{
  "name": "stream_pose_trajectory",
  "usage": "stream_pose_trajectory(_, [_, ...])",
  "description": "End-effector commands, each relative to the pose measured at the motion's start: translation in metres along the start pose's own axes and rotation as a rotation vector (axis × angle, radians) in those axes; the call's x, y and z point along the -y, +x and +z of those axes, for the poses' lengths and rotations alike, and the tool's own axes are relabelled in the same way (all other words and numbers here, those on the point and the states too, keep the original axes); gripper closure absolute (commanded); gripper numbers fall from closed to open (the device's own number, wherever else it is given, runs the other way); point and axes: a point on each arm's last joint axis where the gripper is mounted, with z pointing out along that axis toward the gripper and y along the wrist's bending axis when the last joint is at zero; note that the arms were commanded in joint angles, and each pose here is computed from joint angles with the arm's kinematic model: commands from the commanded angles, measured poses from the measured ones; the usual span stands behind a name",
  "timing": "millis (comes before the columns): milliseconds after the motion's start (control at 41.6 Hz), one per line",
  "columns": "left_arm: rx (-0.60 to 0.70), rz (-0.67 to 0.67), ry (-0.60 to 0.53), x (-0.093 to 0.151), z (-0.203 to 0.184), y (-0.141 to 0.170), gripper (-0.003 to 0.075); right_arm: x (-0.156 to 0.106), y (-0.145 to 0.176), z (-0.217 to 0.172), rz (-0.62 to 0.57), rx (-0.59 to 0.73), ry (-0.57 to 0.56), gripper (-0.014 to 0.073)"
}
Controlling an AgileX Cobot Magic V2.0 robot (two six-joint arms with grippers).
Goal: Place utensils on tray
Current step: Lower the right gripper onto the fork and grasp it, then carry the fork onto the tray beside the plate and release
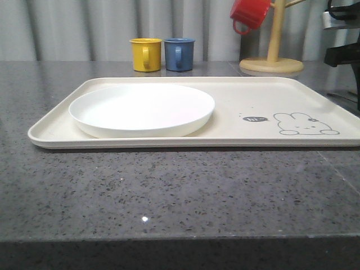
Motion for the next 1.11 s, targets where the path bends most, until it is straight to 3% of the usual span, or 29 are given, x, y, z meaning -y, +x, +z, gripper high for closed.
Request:
stream_pose_trajectory(0, [0.102,-0.005,0.002,-0.001,-0.004,-0.014,0.0406,-0.002,0.001,-0.022,0.006,0.045,-0.016,0.0624])
stream_pose_trajectory(48, [0.102,-0.005,0.002,-0.001,-0.004,-0.014,0.0406,-0.002,0.002,-0.023,0.006,0.040,-0.016,0.0668])
stream_pose_trajectory(217, [0.102,-0.005,0.002,-0.001,-0.004,-0.014,0.0406,-0.003,0.004,-0.034,0.008,0.047,-0.022,0.0662])
stream_pose_trajectory(313, [0.102,-0.005,0.002,-0.001,-0.004,-0.014,0.0406,-0.016,0.005,-0.056,0.008,0.086,-0.091,0.0662])
stream_pose_trajectory(602, [0.102,-0.005,0.002,-0.001,-0.004,-0.014,0.0406,-0.109,0.008,-0.094,-0.166,0.117,-0.229,0.0662])
stream_pose_trajectory(770, [0.102,-0.005,0.002,-0.001,-0.004,-0.014,0.0406,-0.140,0.001,-0.084,-0.043,0.128,-0.236,0.0662])
stream_pose_trajectory(939, [0.102,-0.005,0.002,-0.001,-0.004,-0.014,0.0406,-0.146,-0.009,-0.068,0.101,0.136,-0.244,0.0662])
stream_pose_trajectory(1083, [0.102,-0.005,0.002,-0.001,-0.004,-0.014,0.0406,-0.149,-0.018,-0.057,0.128,0.168,-0.253,0.0660])
